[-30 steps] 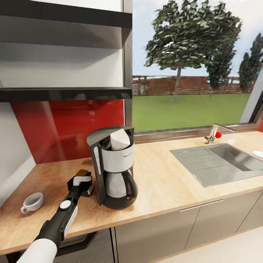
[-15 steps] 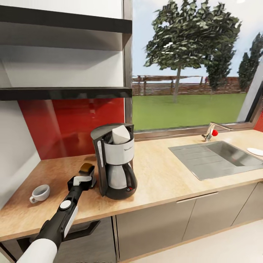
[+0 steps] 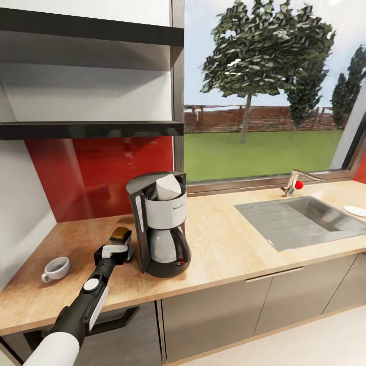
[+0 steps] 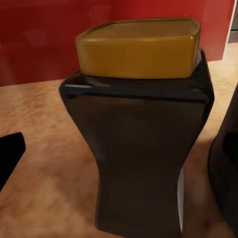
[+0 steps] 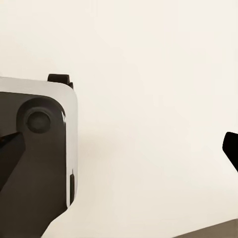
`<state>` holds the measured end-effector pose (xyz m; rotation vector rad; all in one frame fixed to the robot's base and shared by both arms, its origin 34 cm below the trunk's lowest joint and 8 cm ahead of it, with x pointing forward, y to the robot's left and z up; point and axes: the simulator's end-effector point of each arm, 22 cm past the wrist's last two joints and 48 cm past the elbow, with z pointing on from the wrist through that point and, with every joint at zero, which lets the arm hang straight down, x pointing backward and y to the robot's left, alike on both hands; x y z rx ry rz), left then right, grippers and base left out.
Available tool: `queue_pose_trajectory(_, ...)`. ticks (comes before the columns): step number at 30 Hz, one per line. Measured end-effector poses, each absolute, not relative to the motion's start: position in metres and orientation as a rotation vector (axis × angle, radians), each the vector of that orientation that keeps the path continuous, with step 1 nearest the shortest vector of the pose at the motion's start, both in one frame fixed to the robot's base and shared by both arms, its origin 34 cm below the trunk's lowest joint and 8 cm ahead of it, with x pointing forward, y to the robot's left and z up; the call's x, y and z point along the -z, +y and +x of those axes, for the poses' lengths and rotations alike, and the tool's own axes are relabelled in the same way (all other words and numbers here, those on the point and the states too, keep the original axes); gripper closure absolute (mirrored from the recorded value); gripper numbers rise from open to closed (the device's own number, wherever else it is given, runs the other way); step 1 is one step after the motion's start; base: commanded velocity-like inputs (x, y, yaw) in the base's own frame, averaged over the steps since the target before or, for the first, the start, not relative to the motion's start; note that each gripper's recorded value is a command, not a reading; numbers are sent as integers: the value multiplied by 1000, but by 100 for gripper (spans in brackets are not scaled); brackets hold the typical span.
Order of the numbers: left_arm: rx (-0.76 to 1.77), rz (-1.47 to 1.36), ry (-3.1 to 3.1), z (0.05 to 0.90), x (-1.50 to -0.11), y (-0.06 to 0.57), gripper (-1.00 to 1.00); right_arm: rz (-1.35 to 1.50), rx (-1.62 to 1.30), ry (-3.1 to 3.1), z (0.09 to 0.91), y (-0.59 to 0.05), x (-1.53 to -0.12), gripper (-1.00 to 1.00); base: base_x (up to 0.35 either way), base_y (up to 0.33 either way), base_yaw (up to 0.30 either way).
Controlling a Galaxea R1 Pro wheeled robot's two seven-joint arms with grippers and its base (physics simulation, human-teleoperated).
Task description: Set up a coffee station on the kitchen countertop: keep the coffee maker on the countertop, move the bottle of coffee from the kitchen shelf to the counter next to the coffee maker, place a paper coffee filter on top of the coffee maker, put the saucer next to the coffee maker with the coffee cup on the saucer, and place the electric kettle next to the coffee maker.
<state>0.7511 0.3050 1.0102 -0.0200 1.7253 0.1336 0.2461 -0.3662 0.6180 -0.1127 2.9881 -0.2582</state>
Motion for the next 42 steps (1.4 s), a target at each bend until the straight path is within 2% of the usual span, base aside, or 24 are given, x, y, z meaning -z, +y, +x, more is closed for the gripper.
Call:
queue_pose_trajectory(5,-134,-20,1724,751,-1010,305,-100,-112,258,2988,246,-366,-618,-100,-131,0,0)
queue_pose_trajectory(22,-126,-22,1744,743,-997,301,-100,-113,258,2988,247,-366,-618,-100,-330,0,0)
queue_pose_trajectory(38,-103,-4,1694,627,-927,284,-100,-111,255,2986,247,-365,-618,-100,-65,0,0)
queue_pose_trajectory(42,-99,14,1778,561,-880,282,-100,-108,254,2982,248,-364,-618,-100,0,0,0)
